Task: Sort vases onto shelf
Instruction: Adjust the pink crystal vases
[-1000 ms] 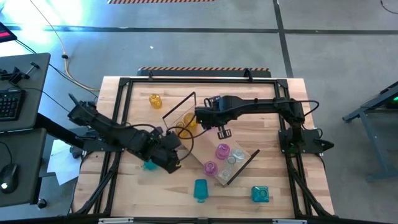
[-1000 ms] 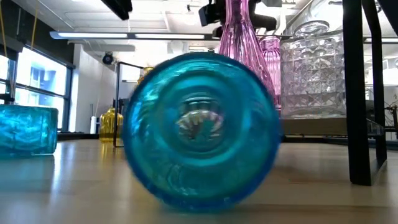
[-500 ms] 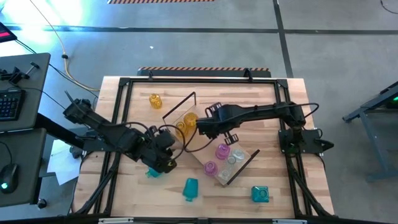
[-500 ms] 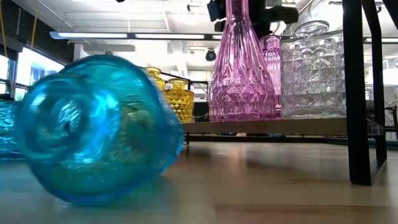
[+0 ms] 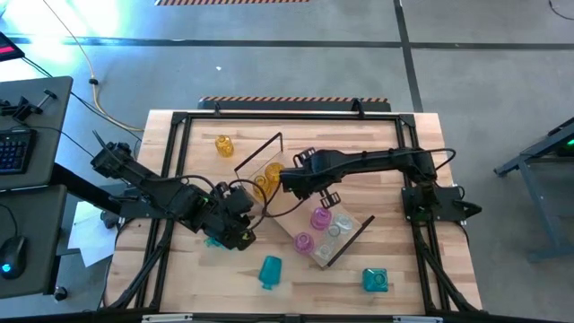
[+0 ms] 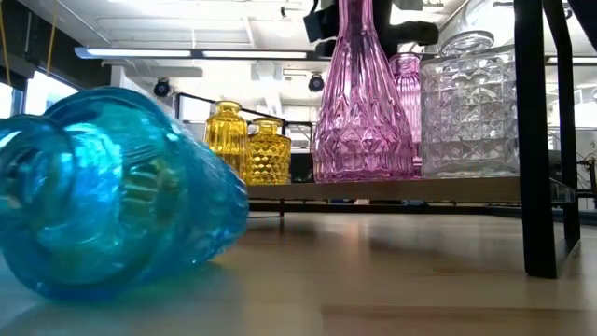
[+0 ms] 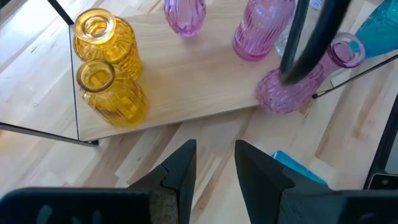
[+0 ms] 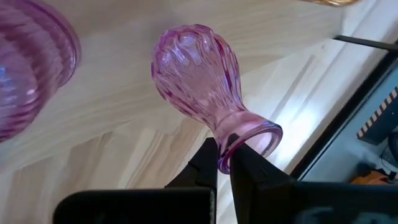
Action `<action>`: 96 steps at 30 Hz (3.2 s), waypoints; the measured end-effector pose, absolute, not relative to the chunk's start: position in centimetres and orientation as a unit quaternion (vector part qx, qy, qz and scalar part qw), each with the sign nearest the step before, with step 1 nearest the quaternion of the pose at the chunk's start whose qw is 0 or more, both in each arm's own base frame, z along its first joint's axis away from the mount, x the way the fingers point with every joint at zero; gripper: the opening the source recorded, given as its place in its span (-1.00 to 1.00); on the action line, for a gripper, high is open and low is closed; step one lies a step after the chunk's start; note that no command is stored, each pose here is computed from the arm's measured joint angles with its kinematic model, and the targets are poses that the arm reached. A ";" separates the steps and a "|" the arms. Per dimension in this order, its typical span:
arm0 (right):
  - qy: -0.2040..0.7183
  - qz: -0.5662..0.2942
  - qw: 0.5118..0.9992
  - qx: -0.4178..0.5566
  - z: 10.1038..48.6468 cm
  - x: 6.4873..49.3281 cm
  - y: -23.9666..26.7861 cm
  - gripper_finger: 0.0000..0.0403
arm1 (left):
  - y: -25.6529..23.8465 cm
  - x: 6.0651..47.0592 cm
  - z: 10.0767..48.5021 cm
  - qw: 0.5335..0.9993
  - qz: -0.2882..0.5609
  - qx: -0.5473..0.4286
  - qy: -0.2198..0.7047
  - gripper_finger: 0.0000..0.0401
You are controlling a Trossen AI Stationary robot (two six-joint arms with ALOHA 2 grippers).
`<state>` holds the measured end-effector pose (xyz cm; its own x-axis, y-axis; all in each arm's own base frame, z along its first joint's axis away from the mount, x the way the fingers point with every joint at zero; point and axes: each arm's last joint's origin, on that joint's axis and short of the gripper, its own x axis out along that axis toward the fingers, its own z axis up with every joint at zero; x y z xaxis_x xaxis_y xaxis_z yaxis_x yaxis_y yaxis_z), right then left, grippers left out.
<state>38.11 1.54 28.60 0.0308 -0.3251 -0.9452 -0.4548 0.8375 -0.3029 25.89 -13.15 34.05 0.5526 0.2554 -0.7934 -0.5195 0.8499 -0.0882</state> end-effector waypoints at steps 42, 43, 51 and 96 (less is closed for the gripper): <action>0.703 0.087 0.650 -0.275 27.0 38.9 1.9 -0.59 | -13.5 25.8 34.1 0.869 0.216 -0.157 0.417 -0.48; 0.704 0.087 0.649 -0.275 27.1 38.9 1.9 -0.59 | -13.5 25.8 34.1 0.869 0.216 -0.157 0.417 -0.48; 0.678 0.078 0.676 -0.278 29.0 39.4 1.9 -0.59 | -13.5 25.8 34.1 0.869 0.216 -0.157 0.417 -0.48; 0.613 0.120 0.709 -0.326 32.2 40.2 -0.2 -0.83 | -13.3 25.9 34.1 0.868 0.220 -0.158 0.416 -0.48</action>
